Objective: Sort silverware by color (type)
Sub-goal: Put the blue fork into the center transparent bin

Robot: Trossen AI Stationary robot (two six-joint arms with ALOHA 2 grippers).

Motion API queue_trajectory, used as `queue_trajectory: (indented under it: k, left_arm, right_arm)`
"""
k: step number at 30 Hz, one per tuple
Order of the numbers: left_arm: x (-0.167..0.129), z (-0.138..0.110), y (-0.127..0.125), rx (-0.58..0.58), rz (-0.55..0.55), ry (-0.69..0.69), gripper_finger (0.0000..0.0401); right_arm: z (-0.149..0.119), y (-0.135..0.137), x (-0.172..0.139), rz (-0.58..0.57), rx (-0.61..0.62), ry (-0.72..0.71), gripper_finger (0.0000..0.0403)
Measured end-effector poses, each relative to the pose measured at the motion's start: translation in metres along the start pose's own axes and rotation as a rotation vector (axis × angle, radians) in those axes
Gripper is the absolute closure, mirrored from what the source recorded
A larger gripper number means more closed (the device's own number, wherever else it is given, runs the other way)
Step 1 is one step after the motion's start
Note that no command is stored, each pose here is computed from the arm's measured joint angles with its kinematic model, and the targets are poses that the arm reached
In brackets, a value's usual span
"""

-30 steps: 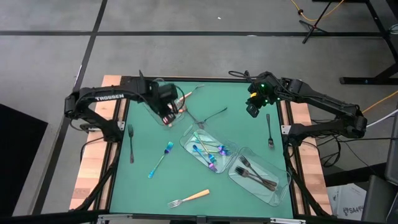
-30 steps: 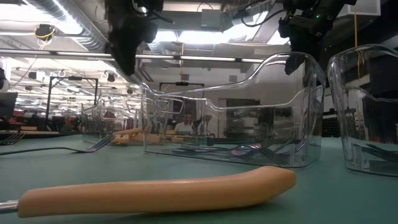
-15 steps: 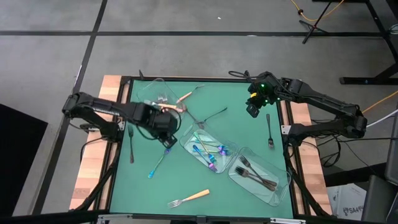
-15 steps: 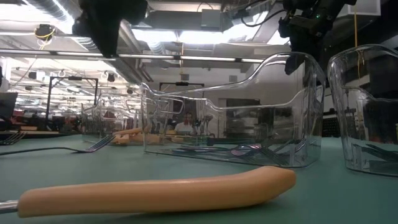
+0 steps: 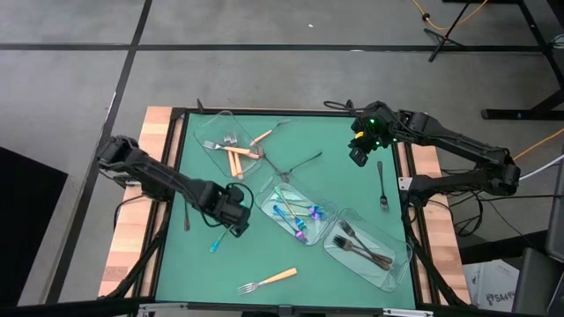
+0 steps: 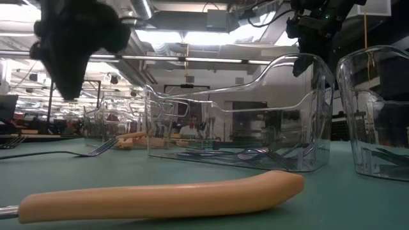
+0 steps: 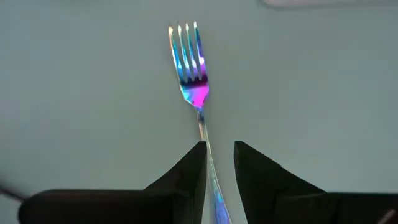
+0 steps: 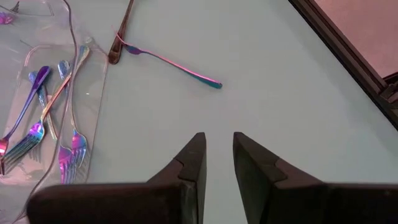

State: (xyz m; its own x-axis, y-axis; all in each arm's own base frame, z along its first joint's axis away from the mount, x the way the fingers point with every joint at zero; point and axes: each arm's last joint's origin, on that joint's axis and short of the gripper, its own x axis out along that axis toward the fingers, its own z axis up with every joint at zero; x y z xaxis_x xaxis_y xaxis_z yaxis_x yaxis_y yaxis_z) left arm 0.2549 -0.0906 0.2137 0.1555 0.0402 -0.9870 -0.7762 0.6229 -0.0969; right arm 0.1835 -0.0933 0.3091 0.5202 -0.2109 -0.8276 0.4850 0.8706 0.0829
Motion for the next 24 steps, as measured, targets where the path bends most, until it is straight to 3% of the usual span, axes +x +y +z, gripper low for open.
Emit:
queue_trajectory:
  k: [11,24]
  left_arm:
    - [0.04,-0.005,-0.004,0.022,0.128,0.044,0.0326]
    - [0.059,-0.005,-0.01,0.026,0.155,0.045,0.0326]
  right_arm:
    - [0.0,0.0,0.0,0.0,0.0,0.0,0.0333]
    - [0.0,0.0,0.0,0.0,0.0,0.0,0.0333]
